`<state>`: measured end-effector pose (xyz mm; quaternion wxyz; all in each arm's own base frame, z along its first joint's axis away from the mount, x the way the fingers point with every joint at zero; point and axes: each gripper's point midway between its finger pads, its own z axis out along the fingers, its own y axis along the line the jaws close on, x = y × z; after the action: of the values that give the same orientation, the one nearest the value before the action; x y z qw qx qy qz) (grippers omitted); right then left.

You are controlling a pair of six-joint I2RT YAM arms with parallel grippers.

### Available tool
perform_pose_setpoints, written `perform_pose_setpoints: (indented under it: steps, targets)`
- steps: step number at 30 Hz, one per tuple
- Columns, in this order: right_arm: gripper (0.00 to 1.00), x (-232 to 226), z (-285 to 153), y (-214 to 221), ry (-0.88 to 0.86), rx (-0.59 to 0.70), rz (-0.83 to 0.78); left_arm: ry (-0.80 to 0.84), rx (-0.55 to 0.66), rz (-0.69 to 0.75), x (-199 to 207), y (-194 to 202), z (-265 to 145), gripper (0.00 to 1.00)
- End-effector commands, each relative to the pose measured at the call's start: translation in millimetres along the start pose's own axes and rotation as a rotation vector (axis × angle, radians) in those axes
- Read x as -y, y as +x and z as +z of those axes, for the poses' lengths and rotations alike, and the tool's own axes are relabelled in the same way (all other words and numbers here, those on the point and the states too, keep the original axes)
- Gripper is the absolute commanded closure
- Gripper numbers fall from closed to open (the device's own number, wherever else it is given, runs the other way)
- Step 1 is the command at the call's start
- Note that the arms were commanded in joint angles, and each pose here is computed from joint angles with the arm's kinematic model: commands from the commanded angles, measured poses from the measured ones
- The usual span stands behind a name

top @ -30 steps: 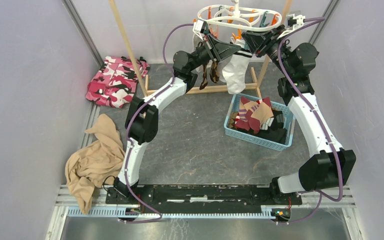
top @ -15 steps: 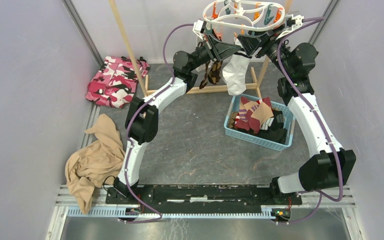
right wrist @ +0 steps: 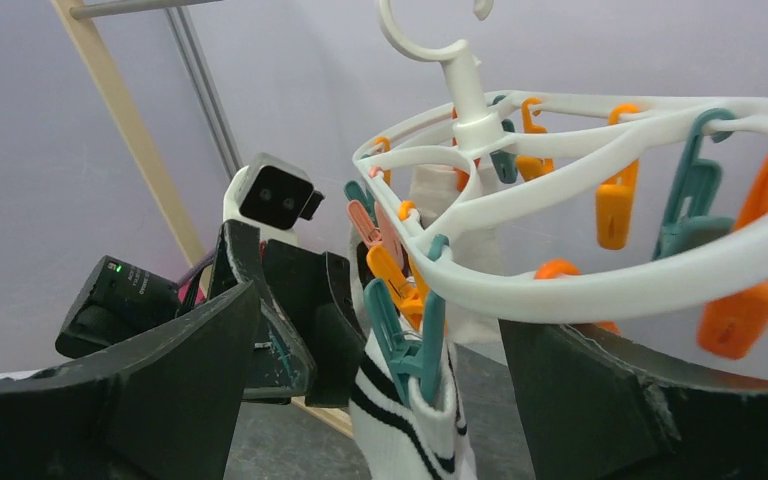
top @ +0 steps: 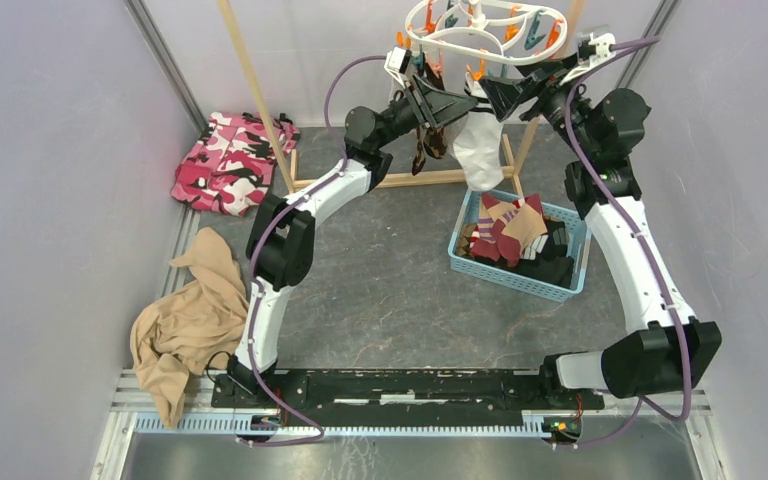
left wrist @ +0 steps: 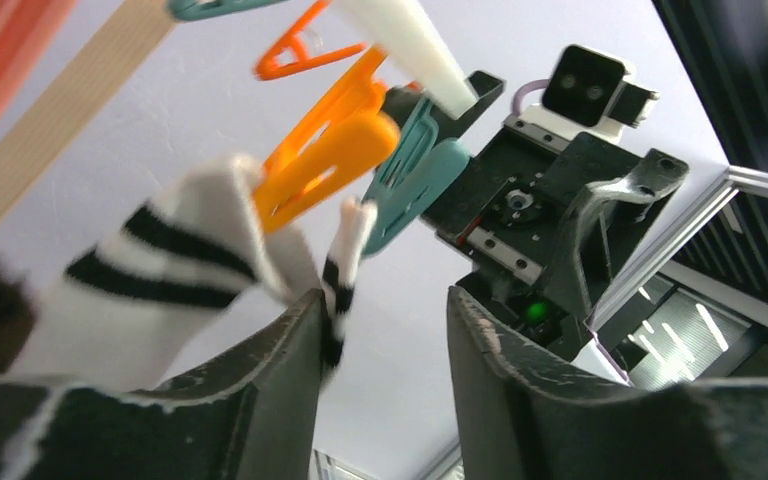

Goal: Clip the socks to the hanger
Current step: Clamp the sock onto the hanger, then reset both arms

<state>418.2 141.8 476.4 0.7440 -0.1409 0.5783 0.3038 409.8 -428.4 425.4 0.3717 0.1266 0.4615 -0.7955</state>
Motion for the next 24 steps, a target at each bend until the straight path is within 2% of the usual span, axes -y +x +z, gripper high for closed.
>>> perform_pose_setpoints:
  steps: [1, 6, 13, 16, 19, 21, 22, 24]
  targets:
    - [0.06, -5.0, -19.1, -19.0, 0.008, 0.026, -0.084, 0.033, 0.023, 0.082, 42.8, -17.8, -11.5, 0.41]
    - [0.04, -7.9, -42.6, -12.7, 0.017, 0.007, -0.141, -0.044, 0.02, 0.116, 44.4, -19.2, -39.0, 0.3]
    - [0.04, 4.0, -82.4, 3.2, 0.113, -0.053, -0.181, -0.119, -0.006, 0.175, 60.4, -24.7, -85.5, 0.26]
    - [0.02, 12.5, -101.2, 16.1, 0.184, -0.101, -0.211, -0.227, -0.032, 0.216, 56.9, -26.9, -116.2, 0.23]
    - [0.02, 23.8, -123.8, 28.2, 0.293, -0.13, -0.225, -0.337, -0.059, 0.251, 60.4, -32.3, -150.3, 0.16]
    - [0.02, 37.9, -142.1, 33.5, 0.418, -0.13, -0.202, -0.431, -0.082, 0.261, 58.1, -36.0, -174.9, 0.1]
    - [0.02, 48.5, -155.0, 41.6, 0.507, -0.15, -0.169, -0.481, -0.099, 0.302, 56.3, -38.5, -186.8, 0.02]
    - [0.02, 66.7, -180.1, 49.8, 0.674, -0.166, -0.126, -0.617, -0.136, 0.345, 48.1, -39.3, -211.5, 0.0]
